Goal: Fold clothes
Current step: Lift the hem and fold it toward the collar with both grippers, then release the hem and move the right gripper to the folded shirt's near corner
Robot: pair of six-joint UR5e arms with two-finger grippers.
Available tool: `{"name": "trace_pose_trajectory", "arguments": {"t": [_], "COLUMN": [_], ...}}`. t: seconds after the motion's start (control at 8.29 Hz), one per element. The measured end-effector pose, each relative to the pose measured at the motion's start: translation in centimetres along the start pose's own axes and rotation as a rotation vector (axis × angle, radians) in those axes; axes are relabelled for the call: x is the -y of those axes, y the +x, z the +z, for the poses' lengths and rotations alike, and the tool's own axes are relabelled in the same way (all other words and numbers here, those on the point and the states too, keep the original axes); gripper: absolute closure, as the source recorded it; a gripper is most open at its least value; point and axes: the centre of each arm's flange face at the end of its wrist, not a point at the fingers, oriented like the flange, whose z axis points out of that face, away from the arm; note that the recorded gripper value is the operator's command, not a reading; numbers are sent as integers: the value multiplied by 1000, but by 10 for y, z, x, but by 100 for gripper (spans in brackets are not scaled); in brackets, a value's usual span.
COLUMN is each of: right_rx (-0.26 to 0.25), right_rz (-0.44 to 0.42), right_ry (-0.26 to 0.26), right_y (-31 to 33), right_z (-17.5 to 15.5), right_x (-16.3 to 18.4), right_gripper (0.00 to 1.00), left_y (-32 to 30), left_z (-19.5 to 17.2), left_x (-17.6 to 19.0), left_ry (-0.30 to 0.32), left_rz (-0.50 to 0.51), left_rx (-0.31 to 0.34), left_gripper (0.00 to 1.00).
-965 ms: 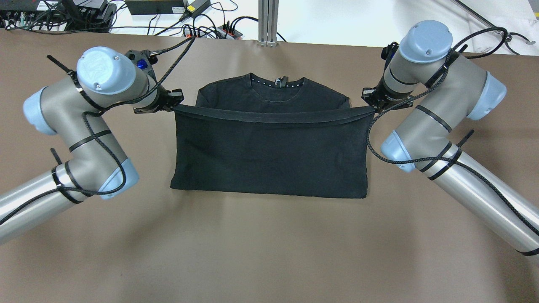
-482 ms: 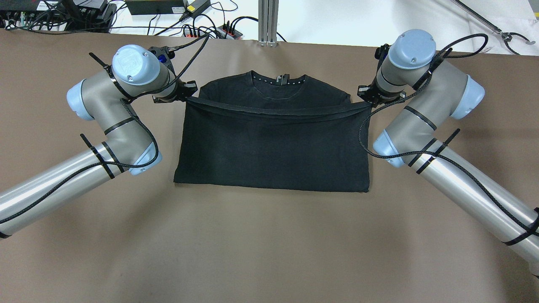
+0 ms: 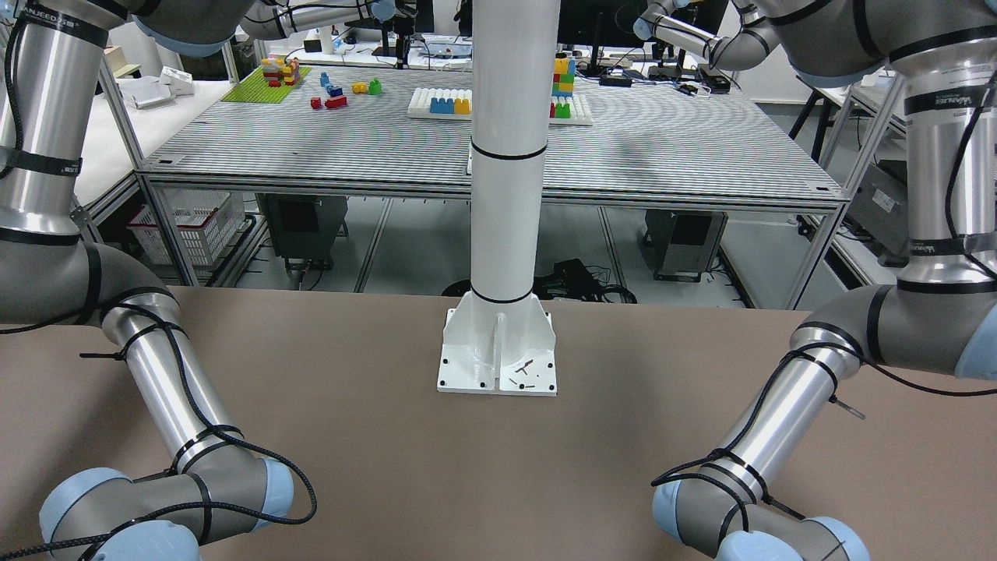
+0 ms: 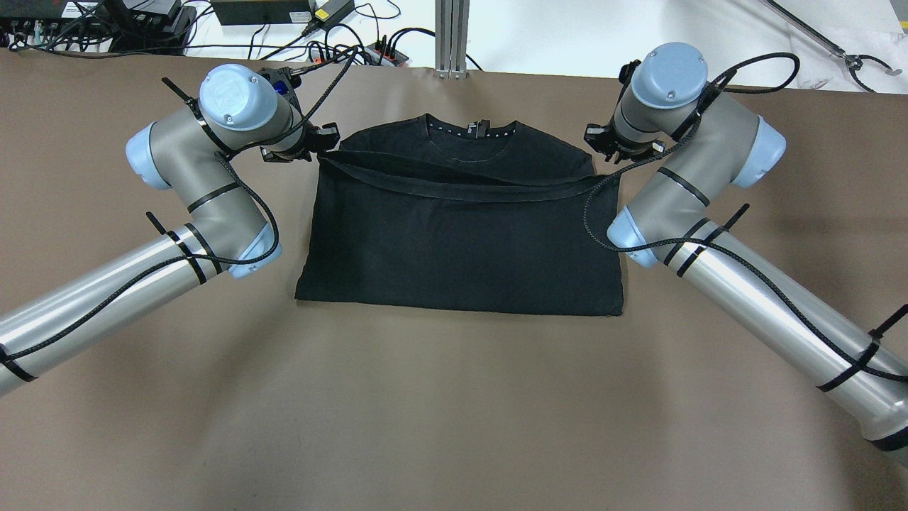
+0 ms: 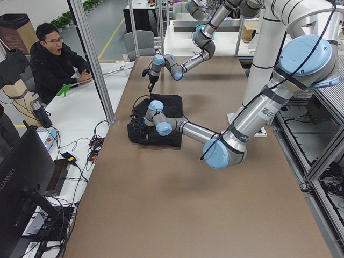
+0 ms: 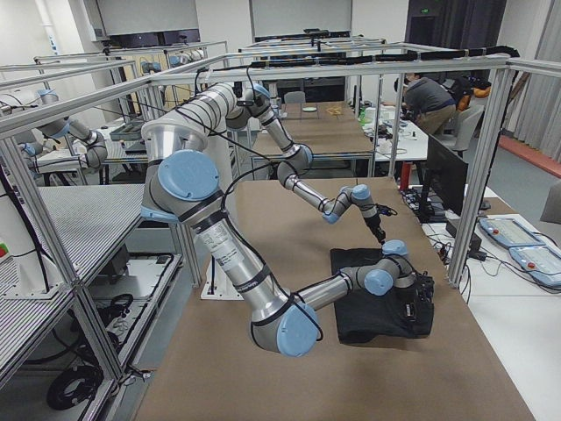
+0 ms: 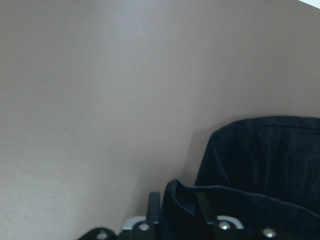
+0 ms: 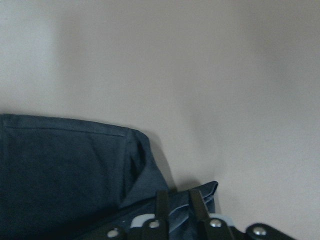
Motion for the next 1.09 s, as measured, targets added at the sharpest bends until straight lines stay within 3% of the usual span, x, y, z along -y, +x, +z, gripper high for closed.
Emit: {"name": "trace_pose_trajectory", "arguments": {"t": [0.24,0.48,0.84,1.09], "right_rx": [24,57,126,135], "right_rz": [98,112,81,60], "right_ry": [12,-2,-93,-98], "right_y": [-18,11,69,99], "right_z": [-12,-18,-36,-25], "right_x": [5,-17,-148,-211], "right_gripper": [6,6,6,8], "left_y": [-15,-23,-24,-24], "left_z": [-8,-9,-8,-8], "left_x": [29,39,40,42], "left_ry": [-62,-96,-92,-80], "left_rz": [34,56,63,62], "left_rx": [-11,-20,-18,-14], "left_gripper": [42,38,37,37]}}
